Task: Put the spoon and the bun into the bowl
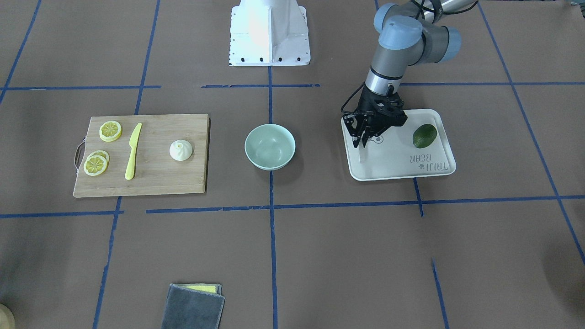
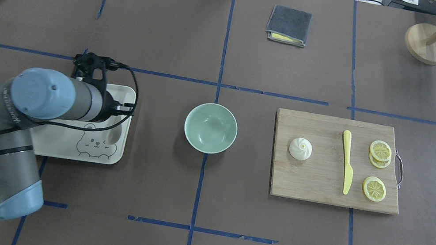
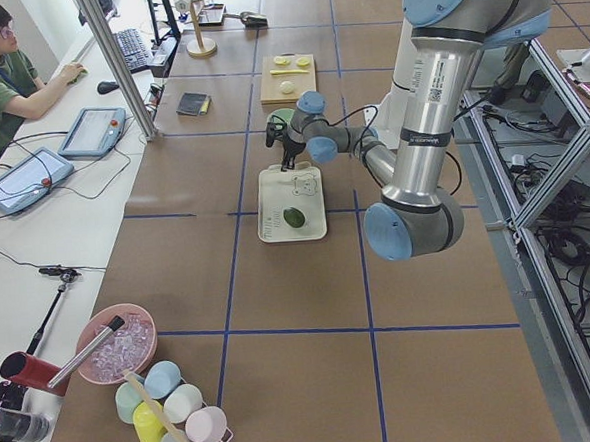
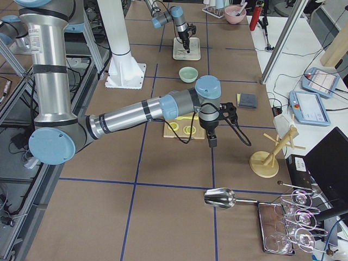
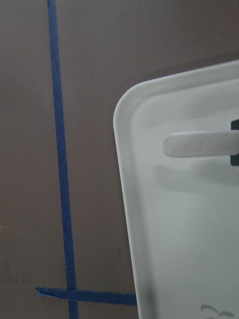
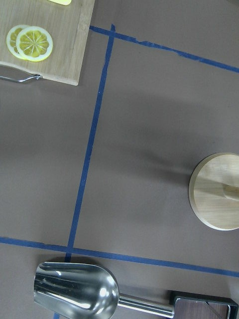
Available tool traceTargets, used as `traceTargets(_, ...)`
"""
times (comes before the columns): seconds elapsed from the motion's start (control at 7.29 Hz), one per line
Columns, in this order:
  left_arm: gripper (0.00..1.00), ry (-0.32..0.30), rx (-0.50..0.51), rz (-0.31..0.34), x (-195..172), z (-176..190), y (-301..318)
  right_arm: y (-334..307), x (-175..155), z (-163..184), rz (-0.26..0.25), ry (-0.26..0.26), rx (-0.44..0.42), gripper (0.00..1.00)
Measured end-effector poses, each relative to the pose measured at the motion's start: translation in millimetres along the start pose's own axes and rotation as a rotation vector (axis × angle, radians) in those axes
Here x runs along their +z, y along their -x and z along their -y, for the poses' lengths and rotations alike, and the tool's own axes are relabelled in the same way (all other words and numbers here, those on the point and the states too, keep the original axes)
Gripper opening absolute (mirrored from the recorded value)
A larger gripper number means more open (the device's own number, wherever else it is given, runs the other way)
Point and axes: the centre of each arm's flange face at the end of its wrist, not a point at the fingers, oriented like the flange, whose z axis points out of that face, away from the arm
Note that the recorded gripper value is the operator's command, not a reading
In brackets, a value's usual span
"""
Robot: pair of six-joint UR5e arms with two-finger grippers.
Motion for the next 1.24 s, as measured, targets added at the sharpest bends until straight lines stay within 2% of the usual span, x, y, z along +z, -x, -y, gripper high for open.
traceTargets(0.27, 0.00, 0.016, -0.175, 0.044, -22, 9, -87, 0, 0, 0, 0.000, 0.000, 0.000, 1.00)
traceTargets(0.41, 0.00, 0.021, -0.237, 0.061, -19, 6, -117, 0, 0, 0, 0.000, 0.000, 0.000, 1.00)
traceTargets(0.69, 0.00, 0.023, -0.302, 0.082, -5, -11, -160, 0, 0, 0, 0.000, -0.001, -0.001, 1.00)
traceTargets(0.96, 0.00, 0.022, -0.355, 0.098, 9, -13, -195, 1, -1, 0, 0.000, -0.002, -0.002, 1.00)
traceTargets(1.24, 0.00, 0.016, -0.365, 0.106, 12, -9, -200, 1, -1, 0, 0.001, -0.001, -0.001, 1.00)
